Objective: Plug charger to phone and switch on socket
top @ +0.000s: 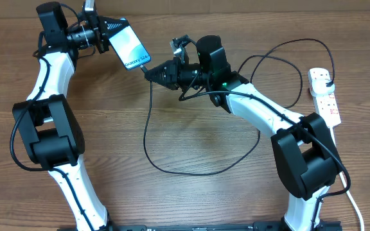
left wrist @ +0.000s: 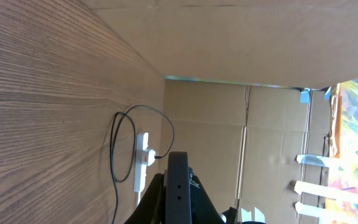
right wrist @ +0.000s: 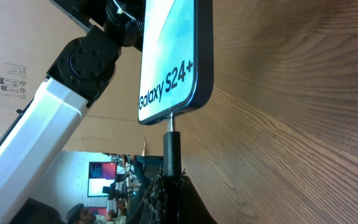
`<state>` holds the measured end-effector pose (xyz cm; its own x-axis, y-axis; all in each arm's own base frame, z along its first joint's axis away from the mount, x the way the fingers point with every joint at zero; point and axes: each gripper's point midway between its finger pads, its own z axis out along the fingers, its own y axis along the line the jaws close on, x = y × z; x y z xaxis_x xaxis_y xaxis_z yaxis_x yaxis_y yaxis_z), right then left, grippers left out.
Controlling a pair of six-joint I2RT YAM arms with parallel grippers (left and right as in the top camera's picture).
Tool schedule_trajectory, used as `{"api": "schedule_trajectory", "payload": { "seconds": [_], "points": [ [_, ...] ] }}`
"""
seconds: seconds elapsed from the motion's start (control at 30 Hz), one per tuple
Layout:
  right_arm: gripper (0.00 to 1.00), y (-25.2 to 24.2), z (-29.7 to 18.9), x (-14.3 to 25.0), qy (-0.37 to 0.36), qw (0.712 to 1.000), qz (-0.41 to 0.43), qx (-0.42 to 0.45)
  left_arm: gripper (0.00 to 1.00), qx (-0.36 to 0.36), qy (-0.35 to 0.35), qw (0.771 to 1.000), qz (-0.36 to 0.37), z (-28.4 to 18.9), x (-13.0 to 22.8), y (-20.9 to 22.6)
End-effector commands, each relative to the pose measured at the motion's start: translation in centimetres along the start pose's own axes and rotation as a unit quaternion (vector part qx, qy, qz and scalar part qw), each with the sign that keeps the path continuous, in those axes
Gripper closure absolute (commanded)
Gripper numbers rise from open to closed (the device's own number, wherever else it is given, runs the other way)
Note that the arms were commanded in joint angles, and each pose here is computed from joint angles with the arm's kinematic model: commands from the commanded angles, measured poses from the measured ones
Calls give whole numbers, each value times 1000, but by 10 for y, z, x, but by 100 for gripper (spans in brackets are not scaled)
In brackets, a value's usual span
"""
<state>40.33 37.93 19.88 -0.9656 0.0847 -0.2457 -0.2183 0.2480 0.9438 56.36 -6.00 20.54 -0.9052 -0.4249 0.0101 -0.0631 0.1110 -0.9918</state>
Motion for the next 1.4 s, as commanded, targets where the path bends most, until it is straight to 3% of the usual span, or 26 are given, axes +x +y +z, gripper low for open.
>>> {"api": "schedule_trajectory", "payload": {
  "seconds": [0.0, 1.37],
  "points": [
    [96, 22, -6, -10, -15, 999, -27, -14, 96, 10, 23, 999, 21, 7, 10, -8],
    [96, 16, -7, -21, -46, 999, 18, 2, 95, 33, 77, 996, 40, 17, 32, -18]
  ]
}}
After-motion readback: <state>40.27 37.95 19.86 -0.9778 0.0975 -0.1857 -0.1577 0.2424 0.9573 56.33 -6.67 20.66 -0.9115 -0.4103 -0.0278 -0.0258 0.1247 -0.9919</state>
